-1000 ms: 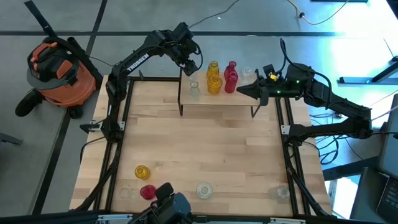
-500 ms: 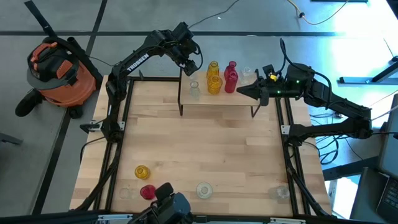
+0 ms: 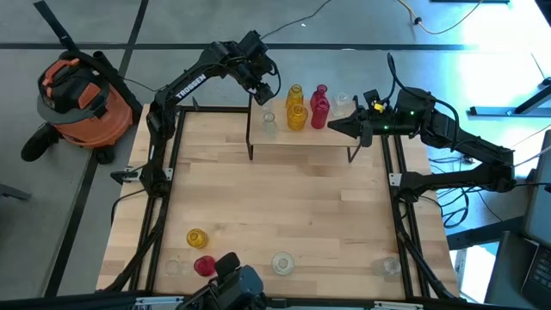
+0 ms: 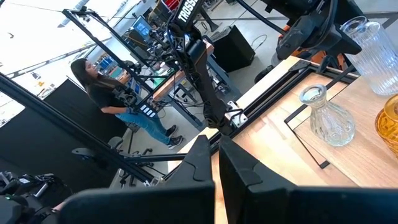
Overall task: Sort vases onto shelf
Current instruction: Put the transparent vase on the shelf aligned with the other transparent vase, then adjust the transparent vase
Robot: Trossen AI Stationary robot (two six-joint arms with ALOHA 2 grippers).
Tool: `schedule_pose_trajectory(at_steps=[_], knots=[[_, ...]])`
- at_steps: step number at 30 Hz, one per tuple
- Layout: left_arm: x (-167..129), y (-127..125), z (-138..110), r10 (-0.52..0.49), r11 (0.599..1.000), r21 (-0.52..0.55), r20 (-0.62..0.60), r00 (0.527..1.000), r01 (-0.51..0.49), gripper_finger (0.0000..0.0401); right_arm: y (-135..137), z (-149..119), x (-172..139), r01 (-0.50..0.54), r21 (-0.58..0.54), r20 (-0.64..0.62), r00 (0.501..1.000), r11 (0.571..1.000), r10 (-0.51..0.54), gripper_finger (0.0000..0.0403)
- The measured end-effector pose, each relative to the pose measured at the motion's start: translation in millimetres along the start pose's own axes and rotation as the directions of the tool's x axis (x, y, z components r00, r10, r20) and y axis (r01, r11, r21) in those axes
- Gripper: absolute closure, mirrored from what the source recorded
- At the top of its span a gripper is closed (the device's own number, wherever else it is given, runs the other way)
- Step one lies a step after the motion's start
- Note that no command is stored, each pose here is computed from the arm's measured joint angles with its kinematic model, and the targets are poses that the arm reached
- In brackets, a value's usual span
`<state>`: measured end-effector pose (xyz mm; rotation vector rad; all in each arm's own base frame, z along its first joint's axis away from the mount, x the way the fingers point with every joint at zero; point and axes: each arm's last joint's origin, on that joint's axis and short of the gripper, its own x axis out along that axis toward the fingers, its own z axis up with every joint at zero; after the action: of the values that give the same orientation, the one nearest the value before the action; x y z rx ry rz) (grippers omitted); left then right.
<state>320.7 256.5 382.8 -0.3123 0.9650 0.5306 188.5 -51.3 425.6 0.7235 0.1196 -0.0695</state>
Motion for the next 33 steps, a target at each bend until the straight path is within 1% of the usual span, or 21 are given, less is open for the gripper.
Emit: schedule_pose_trajectory(at_steps=[3, 8, 11, 15, 20, 24, 28, 31, 33], knots=[[0, 2, 0, 0.001, 1.000, -0.003, 0.000, 1.000, -0.001, 0.0146, 0, 0, 0, 0.000, 0.000, 0.000, 1.000, 1.000, 0.000, 0.0403], [-1, 5, 0, 0.026, 1.000, -0.015, -0.001, 1.000, -0.026, 0.0104, 0, 0, 0, 0.000, 0.000, 0.000, 1.000, 1.000, 0.000, 0.0403], [-1, 5, -1, 0.027, 1.000, -0.015, -0.004, 1.000, -0.027, 0.0087, 0, 0, 0, 0.000, 0.000, 0.000, 1.000, 1.000, 0.000, 0.0403], [-1, 5, -1, 0.030, 0.999, -0.018, -0.004, 1.000, -0.030, 0.0080, 0, 0, 0, 0.000, 0.000, 0.000, 1.000, 1.000, 0.000, 0.0403], [-6, 4, -1, 0.033, 0.999, -0.037, 0.006, 0.999, -0.033, 0.0086, 0, 0, 0, 0.000, 0.000, 0.000, 1.000, 1.000, 0.000, 0.0403], [-24, 4, 0, 0.053, 0.998, -0.044, 0.042, 0.998, -0.051, 0.0091, 0, 0, 0, 0.000, 0.000, -0.001, 1.000, 1.000, 0.000, 0.0403], [-55, 0, -8, 0.068, 0.994, -0.093, 0.072, 0.995, -0.061, 0.0096, 0, 0, 0, 0.000, 0.000, 0.000, 1.000, 1.000, 0.000, 0.0403], [-83, -5, -22, 0.036, 0.989, -0.142, 0.051, 0.998, -0.029, 0.0104, 0, 0, 0, 0.000, 0.000, 0.000, 1.000, 1.000, 0.000, 0.0403], [-99, -14, -28, -0.019, 0.990, -0.137, 0.063, 0.998, 0.027, 0.0111, 0, 0, 0, 0.000, -0.001, 0.000, 1.000, 1.000, 0.000, 0.0403]])
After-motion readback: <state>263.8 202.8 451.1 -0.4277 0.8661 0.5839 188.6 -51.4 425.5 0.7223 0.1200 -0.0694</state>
